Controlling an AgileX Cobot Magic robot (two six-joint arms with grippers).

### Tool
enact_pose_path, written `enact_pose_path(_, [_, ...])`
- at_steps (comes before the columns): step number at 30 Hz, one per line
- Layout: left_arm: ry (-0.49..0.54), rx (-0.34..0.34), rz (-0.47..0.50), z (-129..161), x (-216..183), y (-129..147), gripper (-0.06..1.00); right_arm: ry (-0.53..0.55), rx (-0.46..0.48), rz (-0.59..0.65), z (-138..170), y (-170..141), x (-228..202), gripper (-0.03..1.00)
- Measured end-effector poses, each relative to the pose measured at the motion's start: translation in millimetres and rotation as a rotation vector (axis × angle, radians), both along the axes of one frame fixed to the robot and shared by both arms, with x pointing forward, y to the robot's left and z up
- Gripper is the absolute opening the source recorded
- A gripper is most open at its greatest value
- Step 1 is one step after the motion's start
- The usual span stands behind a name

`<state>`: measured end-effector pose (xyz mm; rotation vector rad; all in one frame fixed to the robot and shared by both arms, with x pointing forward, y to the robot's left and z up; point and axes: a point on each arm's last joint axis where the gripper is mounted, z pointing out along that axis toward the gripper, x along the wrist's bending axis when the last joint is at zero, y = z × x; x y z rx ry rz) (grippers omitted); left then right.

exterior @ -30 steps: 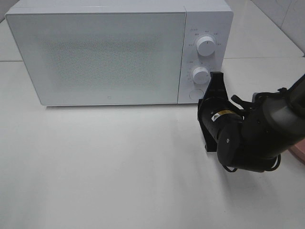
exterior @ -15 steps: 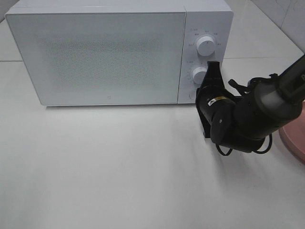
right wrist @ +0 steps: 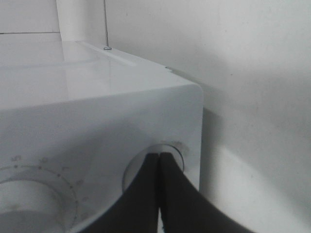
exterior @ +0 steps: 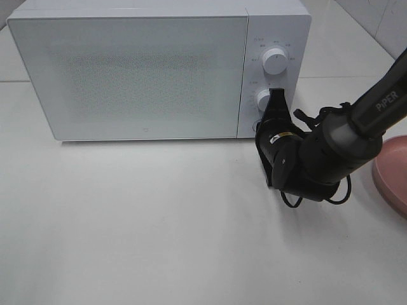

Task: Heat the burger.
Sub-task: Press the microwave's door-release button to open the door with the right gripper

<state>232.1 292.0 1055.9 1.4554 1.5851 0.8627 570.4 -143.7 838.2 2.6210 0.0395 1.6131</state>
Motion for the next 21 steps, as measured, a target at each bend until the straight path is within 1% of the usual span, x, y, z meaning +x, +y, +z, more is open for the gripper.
enact_pose_path(17, [0.0,0.0,0.0,0.0,0.0,0.0,0.99,-0.007,0.001,-0.008,-3.4,3.1,4.9,0.02])
enact_pose_path(21, [0.0,0.0,0.0,0.0,0.0,0.0,0.99,-0.007,-0.021,0.003,-1.8,3.1,5.1,0.02])
